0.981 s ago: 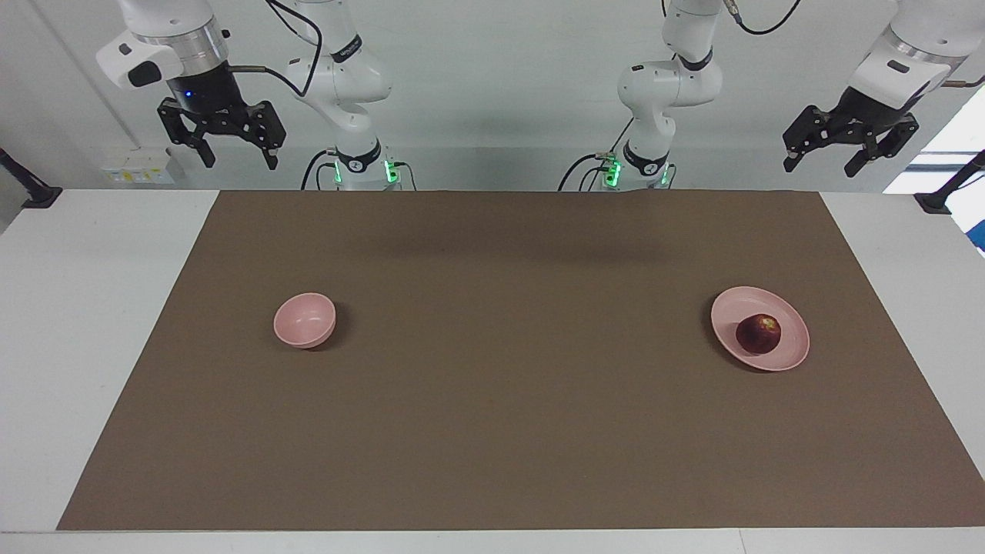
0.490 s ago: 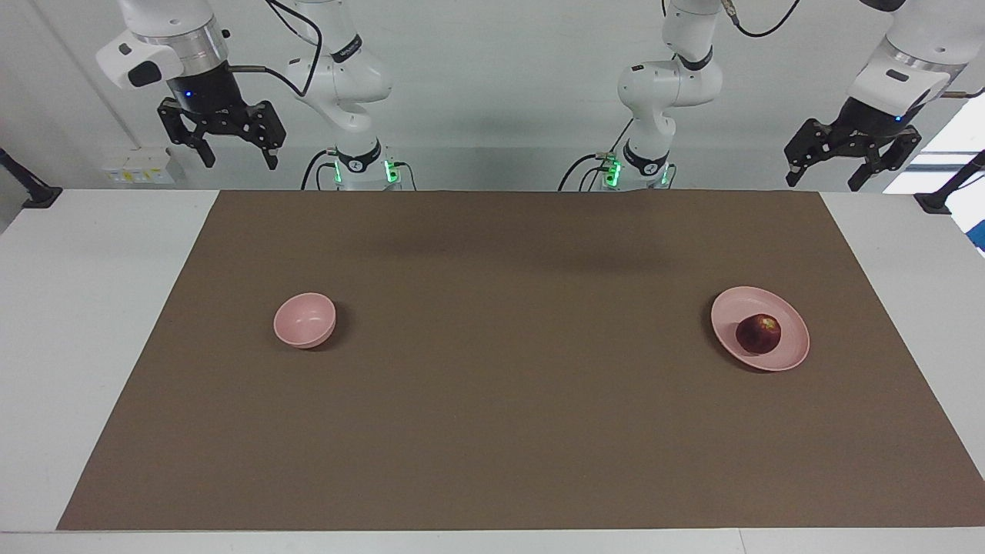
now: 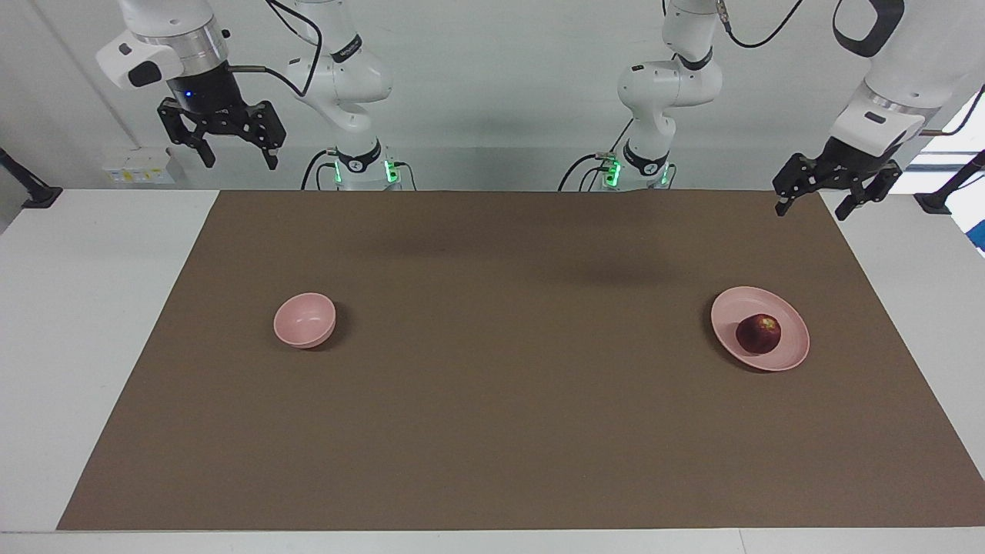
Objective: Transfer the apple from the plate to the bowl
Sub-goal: 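Reach the left gripper down to the apple on the pink plate and grasp it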
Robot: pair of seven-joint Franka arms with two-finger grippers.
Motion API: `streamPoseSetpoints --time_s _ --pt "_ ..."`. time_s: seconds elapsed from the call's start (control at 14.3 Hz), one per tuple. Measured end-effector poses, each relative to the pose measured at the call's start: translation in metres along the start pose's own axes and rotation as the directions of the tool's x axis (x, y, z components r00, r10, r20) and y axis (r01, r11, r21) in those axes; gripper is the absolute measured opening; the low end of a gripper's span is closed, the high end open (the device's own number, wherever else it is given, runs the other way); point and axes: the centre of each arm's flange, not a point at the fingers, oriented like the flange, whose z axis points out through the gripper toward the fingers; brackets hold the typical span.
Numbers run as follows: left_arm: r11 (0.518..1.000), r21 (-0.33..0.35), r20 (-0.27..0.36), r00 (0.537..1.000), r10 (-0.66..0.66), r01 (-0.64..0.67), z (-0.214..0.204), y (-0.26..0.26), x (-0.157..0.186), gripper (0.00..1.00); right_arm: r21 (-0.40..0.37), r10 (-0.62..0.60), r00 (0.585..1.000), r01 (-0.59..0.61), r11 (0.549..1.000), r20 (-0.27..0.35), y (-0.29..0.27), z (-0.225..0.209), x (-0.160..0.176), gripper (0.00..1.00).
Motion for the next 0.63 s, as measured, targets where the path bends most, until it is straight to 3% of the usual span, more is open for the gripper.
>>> streamPoseSetpoints --time_s 0.63 --pt "0.994 0.010 -0.030 0.993 0.110 -0.110 0.093 -0.001 0.004 1.00 0.000 -0.008 1.000 0.008 1.000 0.000 0.000 0.000 0.000 1.00"
